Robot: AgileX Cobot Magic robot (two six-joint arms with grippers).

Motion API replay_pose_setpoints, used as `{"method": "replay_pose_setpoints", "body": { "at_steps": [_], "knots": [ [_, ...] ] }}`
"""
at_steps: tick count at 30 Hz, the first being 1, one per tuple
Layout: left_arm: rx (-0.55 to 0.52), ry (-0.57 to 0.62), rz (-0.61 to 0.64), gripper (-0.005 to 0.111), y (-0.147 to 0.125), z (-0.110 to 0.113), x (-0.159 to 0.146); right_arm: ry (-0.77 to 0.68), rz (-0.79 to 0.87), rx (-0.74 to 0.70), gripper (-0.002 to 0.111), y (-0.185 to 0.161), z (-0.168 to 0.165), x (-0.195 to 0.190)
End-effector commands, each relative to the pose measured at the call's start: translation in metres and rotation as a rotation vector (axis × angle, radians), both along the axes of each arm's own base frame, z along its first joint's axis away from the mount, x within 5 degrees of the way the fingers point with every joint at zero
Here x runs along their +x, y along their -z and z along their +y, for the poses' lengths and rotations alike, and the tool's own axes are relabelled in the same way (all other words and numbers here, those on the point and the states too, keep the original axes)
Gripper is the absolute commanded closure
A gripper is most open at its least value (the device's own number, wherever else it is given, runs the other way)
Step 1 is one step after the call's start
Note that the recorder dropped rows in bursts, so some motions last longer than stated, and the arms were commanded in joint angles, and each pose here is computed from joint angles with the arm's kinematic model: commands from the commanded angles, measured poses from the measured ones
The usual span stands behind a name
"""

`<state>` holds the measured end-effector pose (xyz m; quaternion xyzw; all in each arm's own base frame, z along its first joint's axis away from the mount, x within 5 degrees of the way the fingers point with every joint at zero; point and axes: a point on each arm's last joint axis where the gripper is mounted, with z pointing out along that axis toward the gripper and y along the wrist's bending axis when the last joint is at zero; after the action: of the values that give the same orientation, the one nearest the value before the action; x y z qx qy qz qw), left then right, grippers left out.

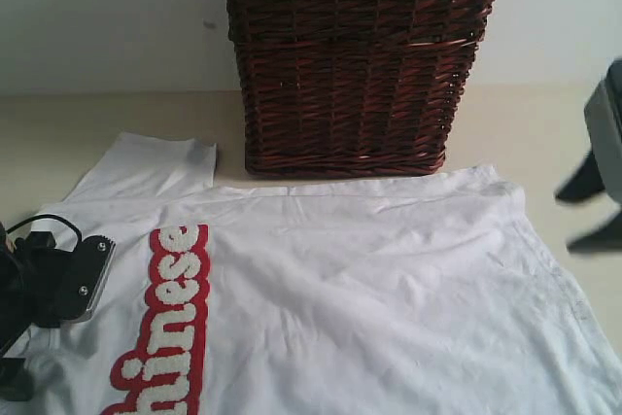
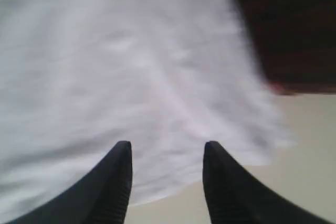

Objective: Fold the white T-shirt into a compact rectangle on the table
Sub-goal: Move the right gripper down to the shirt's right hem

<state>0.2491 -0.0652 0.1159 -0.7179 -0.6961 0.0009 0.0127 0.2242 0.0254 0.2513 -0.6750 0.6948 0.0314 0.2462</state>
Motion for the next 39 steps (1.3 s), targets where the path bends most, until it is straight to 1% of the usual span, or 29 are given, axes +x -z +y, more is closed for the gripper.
{"method": "replay_pose_setpoints", "body": {
  "at_steps": [1,2,3,4,5,6,7,8,10,12,14,16,18,19,23,25,28,29,30,31,34,35,36,37,39],
  "knots": [
    [0.001,-0.001,0.02,0.035,0.006,0.0,-0.001,0.092,0.283,-0.079,0.064,0.013,-0.01,0.014],
    [0.001,-0.001,0.02,0.035,0.006,0.0,-0.001,0.177,0.274,-0.062,0.064,0.012,-0.011,0.02],
    [0.001,-0.001,0.02,0.035,0.006,0.0,-0.001,0.311,0.259,-0.027,0.064,0.011,-0.011,0.027],
    [0.001,-0.001,0.02,0.035,0.006,0.0,-0.001,0.367,0.252,-0.001,0.064,0.01,-0.011,0.03],
    [0.001,-0.001,0.02,0.035,0.006,0.0,-0.001,0.408,0.224,0.024,0.064,0.009,-0.01,0.033],
    [0.001,-0.001,0.02,0.035,0.006,0.0,-0.001,0.413,0.176,0.035,0.064,0.008,-0.01,0.038],
    [0.001,-0.001,0.02,0.035,0.006,0.0,-0.001,0.451,0.084,0.043,0.068,0.006,-0.013,0.046],
    [0.001,-0.001,0.02,0.035,0.006,0.0,-0.001,0.48,0.025,0.048,0.071,0.004,-0.015,0.051],
    [0.001,-0.001,0.02,0.035,0.006,0.0,-0.001,0.547,-0.071,0.067,0.077,0.0,-0.018,0.06],
    [0.001,-0.001,0.02,0.035,0.006,0.0,-0.001,0.658,-0.14,0.117,0.084,-0.004,-0.021,0.068],
    [0.001,-0.001,0.02,0.035,0.006,0.0,-0.001,0.761,-0.163,0.176,0.089,-0.007,-0.023,0.071],
    [0.001,-0.001,0.02,0.035,0.006,0.0,-0.001,0.847,-0.148,0.233,0.093,-0.008,-0.024,0.073],
    [0.001,-0.001,0.02,0.035,0.006,0.0,-0.001,0.894,-0.135,0.288,0.096,-0.009,-0.022,0.074],
    [0.001,-0.001,0.02,0.035,0.006,0.0,-0.001,0.896,-0.133,0.293,0.097,-0.01,-0.022,0.074],
    [0.001,-0.001,0.02,0.035,0.006,0.0,-0.001,0.846,-0.149,0.26,0.097,-0.009,-0.022,0.073],
    [0.001,-0.001,0.02,0.035,0.006,0.0,-0.001,0.847,-0.144,0.261,0.097,-0.009,-0.022,0.073],
    [0.001,-0.001,0.02,0.035,0.006,0.0,-0.001,0.826,-0.098,0.241,0.097,-0.004,-0.021,0.072],
    [0.001,-0.001,0.02,0.035,0.006,0.0,-0.001,0.784,-0.075,0.209,0.097,0.0,-0.02,0.071],
    [0.001,-0.001,0.02,0.035,0.006,0.0,-0.001,0.702,-0.043,0.155,0.097,0.006,-0.018,0.068],
    [0.001,-0.001,0.02,0.035,0.006,0.0,-0.001,0.587,-0.004,0.094,0.097,0.012,-0.017,0.065],
    [0.001,-0.001,0.02,0.035,0.006,0.0,-0.001,0.164,0.095,-0.093,0.098,0.027,-0.015,0.05],
    [0.001,-0.001,0.02,0.035,0.006,0.0,-0.001,0.079,0.099,-0.138,0.098,0.029,-0.016,0.047],
    [0.001,-0.001,0.02,0.035,0.006,0.0,-0.001,0.005,0.096,-0.183,0.098,0.031,-0.018,0.046],
    [0.001,-0.001,0.02,0.035,0.006,0.0,-0.001,-0.028,0.079,-0.219,0.098,0.032,-0.021,0.048],
    [0.001,-0.001,0.02,0.035,0.006,0.0,-0.001,0.015,0.053,-0.231,0.098,0.035,-0.023,0.054]
  ]
}}
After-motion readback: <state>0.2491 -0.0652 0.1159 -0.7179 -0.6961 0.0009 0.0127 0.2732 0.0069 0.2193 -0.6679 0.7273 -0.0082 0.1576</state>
